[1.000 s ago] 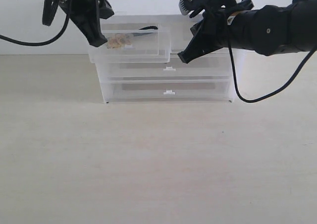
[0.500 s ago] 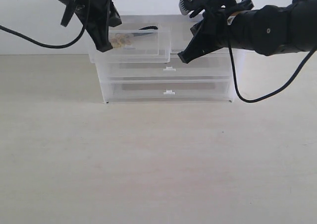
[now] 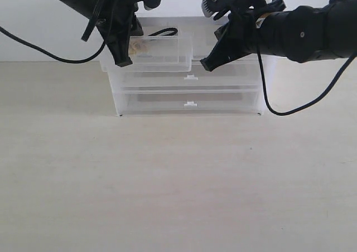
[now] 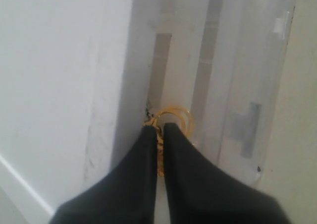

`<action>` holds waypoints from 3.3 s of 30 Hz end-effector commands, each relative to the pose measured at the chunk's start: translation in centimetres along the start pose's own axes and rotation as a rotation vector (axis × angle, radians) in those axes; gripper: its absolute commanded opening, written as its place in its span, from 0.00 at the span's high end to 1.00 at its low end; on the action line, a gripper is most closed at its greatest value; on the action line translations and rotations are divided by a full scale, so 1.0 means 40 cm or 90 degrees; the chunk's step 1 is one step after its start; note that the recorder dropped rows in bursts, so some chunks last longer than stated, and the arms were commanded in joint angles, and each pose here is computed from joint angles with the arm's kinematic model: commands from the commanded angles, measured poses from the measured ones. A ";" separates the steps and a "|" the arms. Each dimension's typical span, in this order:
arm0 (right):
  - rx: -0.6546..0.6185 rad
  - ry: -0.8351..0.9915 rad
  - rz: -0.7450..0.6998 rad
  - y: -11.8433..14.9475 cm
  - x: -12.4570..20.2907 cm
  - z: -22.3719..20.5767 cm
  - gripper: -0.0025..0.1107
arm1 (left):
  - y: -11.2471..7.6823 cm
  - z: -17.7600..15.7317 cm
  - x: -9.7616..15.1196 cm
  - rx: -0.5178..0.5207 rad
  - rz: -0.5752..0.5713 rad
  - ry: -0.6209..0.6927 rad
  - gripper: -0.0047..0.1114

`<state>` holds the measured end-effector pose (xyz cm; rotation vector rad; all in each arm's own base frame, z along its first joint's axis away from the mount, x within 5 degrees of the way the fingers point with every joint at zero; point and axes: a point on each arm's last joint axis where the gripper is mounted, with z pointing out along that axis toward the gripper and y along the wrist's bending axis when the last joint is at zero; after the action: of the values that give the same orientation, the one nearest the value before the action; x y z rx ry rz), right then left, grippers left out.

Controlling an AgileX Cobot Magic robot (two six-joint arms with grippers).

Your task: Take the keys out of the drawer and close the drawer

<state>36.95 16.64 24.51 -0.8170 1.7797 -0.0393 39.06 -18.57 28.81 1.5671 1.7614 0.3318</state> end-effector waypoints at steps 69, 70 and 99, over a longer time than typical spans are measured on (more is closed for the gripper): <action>0.038 -0.041 0.003 -0.026 -0.015 0.000 0.98 | -0.096 -0.053 -0.008 0.303 -0.146 0.015 0.92; 0.038 -0.041 0.003 -0.026 -0.015 0.000 0.98 | -0.096 -0.053 -0.008 0.306 -0.146 0.016 0.92; 0.043 -0.048 0.002 -0.027 -0.018 -0.001 0.98 | -0.045 0.050 -0.010 0.106 -0.447 -0.012 0.57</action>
<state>36.97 16.64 24.56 -0.8208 1.7717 -0.0452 39.06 -19.66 27.03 0.9708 2.1964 -0.1653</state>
